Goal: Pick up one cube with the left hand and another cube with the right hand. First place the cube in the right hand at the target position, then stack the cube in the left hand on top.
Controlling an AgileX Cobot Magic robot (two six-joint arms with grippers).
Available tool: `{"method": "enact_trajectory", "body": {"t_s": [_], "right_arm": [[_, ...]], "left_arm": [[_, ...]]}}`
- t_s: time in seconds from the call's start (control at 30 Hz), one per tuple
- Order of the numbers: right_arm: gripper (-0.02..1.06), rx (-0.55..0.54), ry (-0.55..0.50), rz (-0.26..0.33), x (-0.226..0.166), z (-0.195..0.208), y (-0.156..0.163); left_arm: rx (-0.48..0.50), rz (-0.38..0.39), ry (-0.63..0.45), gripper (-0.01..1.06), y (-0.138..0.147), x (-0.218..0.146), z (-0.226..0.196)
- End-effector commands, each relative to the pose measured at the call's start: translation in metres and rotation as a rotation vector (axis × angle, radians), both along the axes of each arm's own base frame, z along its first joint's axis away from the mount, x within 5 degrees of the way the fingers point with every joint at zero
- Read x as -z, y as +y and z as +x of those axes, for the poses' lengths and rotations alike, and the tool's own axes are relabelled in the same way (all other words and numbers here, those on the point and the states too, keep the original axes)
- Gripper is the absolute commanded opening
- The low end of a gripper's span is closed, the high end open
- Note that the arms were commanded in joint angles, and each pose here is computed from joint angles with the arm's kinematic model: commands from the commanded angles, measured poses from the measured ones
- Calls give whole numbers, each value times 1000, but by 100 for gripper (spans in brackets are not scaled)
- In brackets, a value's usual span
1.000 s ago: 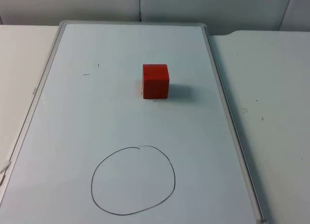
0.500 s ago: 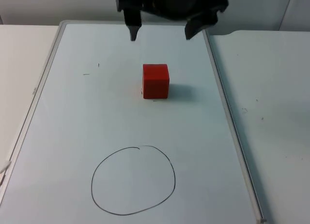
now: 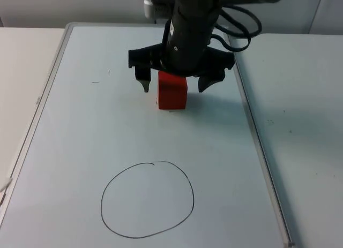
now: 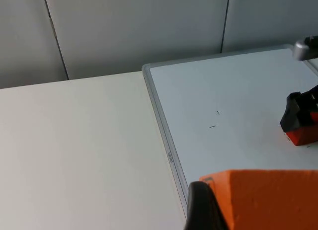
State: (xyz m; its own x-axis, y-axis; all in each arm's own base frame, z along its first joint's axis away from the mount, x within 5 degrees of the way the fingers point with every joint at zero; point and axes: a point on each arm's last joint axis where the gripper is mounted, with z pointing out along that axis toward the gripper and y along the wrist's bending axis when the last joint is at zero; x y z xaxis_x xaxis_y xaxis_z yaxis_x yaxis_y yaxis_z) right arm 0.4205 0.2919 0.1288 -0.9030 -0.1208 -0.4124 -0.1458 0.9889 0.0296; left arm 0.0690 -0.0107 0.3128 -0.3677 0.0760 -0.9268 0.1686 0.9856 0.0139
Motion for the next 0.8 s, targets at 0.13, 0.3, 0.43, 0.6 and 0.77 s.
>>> {"method": "enact_trajectory", "body": {"t_s": [0.13,0.3,0.43,0.6,0.77], "right_arm": [[86,11,-24,20,1,3,2],[62,14,-32,14,1,4,1],[34,35,-34,-1,1,4,-1],[0,-25,-71,-11,-21,4,-2],[0,-150,-166,-19,-86,-5,-8]], "left_arm": [[7,-9,-7,2,-1,0,-1],[7,-9,-7,2,-1,0,-1],[7,-9,-7,2,-1,0,-1],[8,-6,-4,2,0,0,-1],[8,-4,-5,2,0,0,-1]]}}
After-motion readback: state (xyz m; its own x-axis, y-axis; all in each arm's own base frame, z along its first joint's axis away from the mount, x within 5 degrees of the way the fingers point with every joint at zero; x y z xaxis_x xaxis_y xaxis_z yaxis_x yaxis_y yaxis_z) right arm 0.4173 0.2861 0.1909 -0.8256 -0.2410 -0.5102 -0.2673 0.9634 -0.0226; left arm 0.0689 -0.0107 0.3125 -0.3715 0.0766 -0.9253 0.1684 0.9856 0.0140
